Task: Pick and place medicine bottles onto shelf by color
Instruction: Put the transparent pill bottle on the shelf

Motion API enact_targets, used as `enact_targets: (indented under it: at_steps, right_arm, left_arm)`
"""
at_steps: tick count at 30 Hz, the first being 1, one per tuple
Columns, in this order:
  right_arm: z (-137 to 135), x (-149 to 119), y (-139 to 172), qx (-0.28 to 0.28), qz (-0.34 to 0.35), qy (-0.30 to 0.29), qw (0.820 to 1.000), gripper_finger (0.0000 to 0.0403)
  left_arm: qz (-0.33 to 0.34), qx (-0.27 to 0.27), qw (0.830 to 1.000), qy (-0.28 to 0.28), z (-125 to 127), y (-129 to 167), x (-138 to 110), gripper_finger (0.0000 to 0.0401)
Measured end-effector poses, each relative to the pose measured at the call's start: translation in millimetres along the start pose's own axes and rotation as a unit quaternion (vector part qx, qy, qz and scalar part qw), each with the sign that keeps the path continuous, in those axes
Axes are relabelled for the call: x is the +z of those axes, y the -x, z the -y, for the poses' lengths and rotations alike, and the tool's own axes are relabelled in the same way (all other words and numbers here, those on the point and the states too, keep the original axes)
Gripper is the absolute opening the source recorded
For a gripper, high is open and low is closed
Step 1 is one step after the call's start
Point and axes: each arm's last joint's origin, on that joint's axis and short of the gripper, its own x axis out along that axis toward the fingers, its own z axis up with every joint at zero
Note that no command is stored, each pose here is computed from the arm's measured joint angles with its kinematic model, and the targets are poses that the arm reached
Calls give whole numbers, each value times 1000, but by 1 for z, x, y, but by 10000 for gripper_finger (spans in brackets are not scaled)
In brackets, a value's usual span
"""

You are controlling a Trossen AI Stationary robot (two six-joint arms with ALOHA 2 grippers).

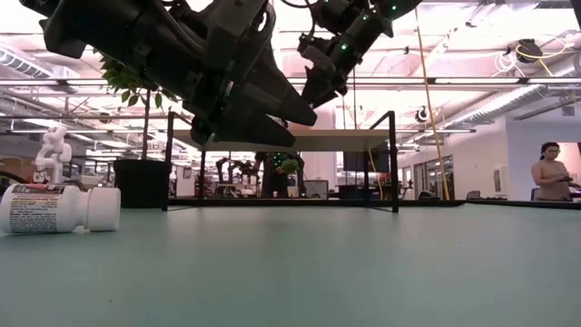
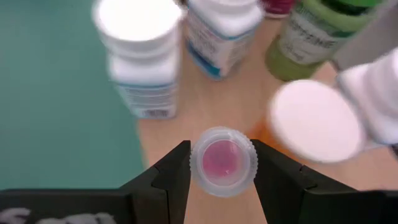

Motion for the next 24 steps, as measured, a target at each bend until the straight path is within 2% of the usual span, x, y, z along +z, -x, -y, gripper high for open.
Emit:
enact_targets:
  at_steps: [8,24]
  right_arm:
    - [0,-1,-6,2,-6,4,1000,146]
    - [-4,-3,2,5,-19,9,1000,146]
  left_arm:
    - [-3,2,1000,-4,0,0,-1,239]
    - [-8,5,1000,-3,-1,0,-2,239]
